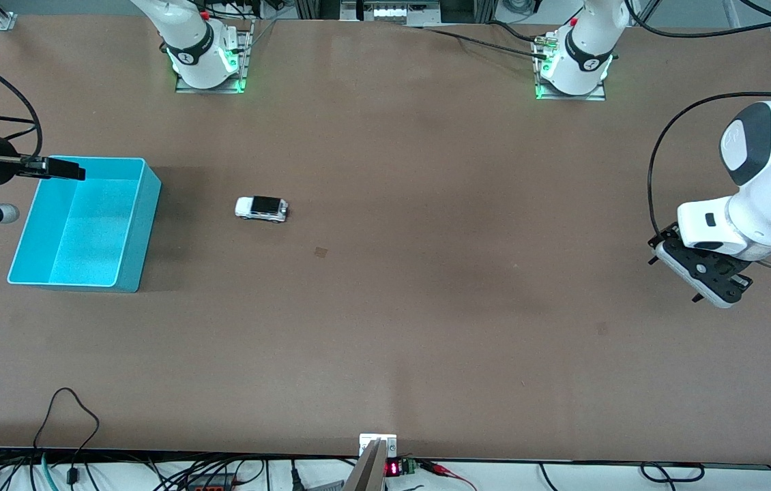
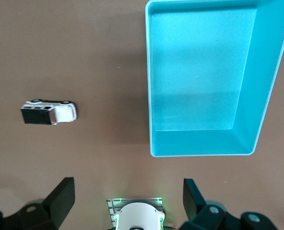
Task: Wind and store white jeep toy
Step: 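Raise and withdraw the left gripper from the rolling jeep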
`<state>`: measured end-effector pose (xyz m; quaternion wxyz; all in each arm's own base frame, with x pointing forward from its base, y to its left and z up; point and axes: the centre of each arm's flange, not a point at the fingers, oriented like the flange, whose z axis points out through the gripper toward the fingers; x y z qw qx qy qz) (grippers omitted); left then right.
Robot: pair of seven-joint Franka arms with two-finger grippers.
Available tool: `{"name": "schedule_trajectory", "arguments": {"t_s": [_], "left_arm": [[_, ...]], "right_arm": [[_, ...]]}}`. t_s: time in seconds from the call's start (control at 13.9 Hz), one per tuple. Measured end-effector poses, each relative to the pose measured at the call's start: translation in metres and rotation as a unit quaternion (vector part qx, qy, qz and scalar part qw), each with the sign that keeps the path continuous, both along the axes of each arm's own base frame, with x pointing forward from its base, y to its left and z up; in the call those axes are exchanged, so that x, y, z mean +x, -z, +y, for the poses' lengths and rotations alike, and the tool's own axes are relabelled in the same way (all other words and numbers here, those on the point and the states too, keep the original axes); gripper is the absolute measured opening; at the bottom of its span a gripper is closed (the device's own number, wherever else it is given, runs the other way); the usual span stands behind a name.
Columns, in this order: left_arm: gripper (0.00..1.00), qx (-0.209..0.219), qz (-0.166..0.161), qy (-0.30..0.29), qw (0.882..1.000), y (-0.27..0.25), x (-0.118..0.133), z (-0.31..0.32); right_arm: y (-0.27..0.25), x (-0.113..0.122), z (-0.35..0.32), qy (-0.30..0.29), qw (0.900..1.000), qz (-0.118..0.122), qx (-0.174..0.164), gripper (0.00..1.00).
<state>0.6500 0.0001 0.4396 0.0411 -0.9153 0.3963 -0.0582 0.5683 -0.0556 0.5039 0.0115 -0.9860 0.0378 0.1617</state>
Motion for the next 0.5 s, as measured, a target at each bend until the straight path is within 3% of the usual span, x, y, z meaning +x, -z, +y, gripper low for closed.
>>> {"name": "schedule_trajectory", "arguments": {"t_s": [0.5], "left_arm": [[1.00,-0.020,0.000,-0.175,0.984,-0.010,0.001,0.007]], "right_arm": [[0.000,0.000,0.000,0.000,1.000,0.001,0.000,1.00]]}}
